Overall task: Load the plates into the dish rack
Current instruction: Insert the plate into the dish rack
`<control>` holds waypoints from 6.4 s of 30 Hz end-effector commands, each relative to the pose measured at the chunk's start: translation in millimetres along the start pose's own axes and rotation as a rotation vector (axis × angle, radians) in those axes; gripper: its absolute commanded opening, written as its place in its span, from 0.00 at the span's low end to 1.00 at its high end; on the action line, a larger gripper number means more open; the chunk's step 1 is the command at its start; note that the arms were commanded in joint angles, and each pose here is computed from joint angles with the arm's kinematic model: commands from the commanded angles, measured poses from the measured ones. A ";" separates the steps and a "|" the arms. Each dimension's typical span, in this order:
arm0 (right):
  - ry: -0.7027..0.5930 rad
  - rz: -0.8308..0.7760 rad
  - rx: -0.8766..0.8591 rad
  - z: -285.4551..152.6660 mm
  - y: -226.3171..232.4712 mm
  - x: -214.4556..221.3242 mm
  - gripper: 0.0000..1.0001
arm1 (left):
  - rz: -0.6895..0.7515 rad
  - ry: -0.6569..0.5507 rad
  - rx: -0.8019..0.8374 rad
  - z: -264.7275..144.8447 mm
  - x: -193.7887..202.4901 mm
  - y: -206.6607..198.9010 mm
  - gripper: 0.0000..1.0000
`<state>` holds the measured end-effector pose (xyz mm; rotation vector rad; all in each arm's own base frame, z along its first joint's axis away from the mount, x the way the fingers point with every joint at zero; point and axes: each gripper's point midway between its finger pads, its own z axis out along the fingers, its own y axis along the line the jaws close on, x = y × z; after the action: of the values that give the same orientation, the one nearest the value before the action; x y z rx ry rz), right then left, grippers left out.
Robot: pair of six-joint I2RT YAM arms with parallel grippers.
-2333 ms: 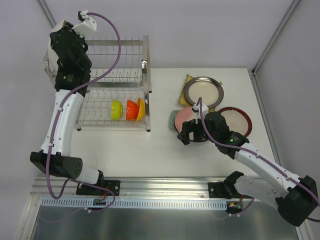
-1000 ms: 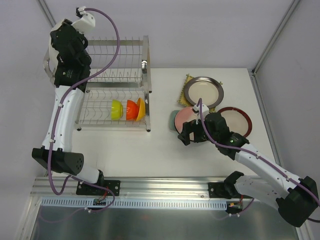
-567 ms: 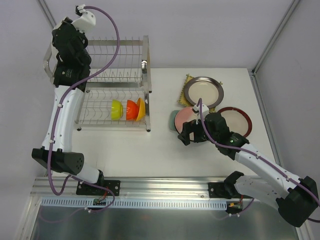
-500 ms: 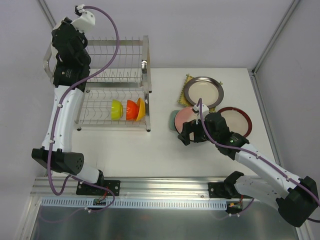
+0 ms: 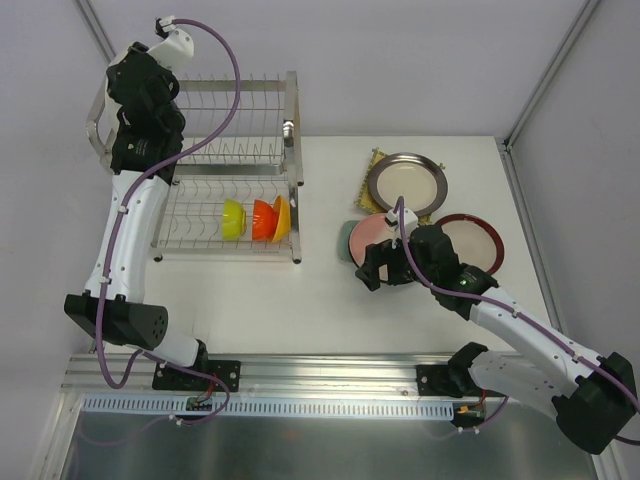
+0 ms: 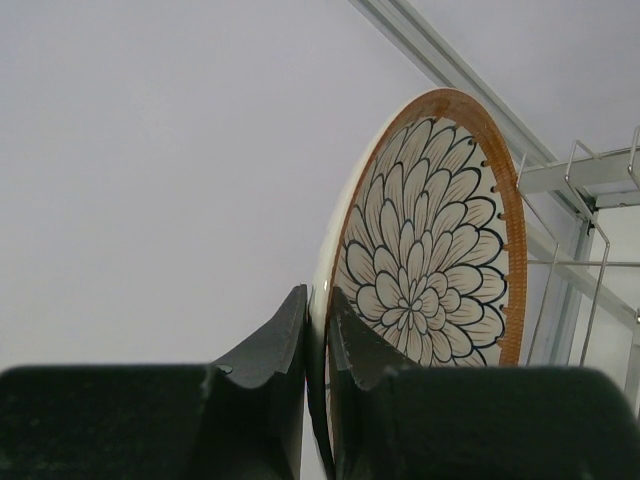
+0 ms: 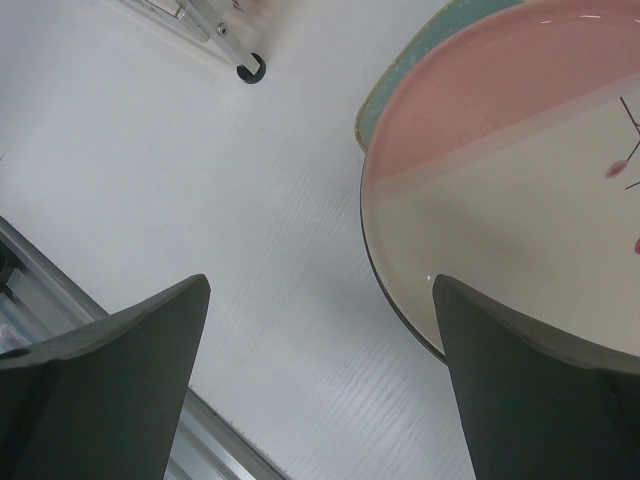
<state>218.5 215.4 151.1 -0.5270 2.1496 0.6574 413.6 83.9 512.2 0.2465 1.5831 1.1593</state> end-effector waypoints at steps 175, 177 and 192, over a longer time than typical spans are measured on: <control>-0.076 -0.053 -0.036 -4.8 12.2 -14.3 1.00 | -0.212 -0.047 0.049 -6.0 10.0 17.7 0.28; -0.075 -0.052 -0.035 -4.8 11.8 -14.0 1.00 | -0.219 -0.045 0.047 -5.8 10.6 17.9 0.31; -0.074 -0.052 -0.033 -4.8 11.4 -13.7 1.00 | -0.305 -0.024 0.002 -9.3 15.0 30.3 0.25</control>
<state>213.9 217.8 154.8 -0.5521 2.1125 0.6557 406.6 95.7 502.9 0.1238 1.6033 0.9291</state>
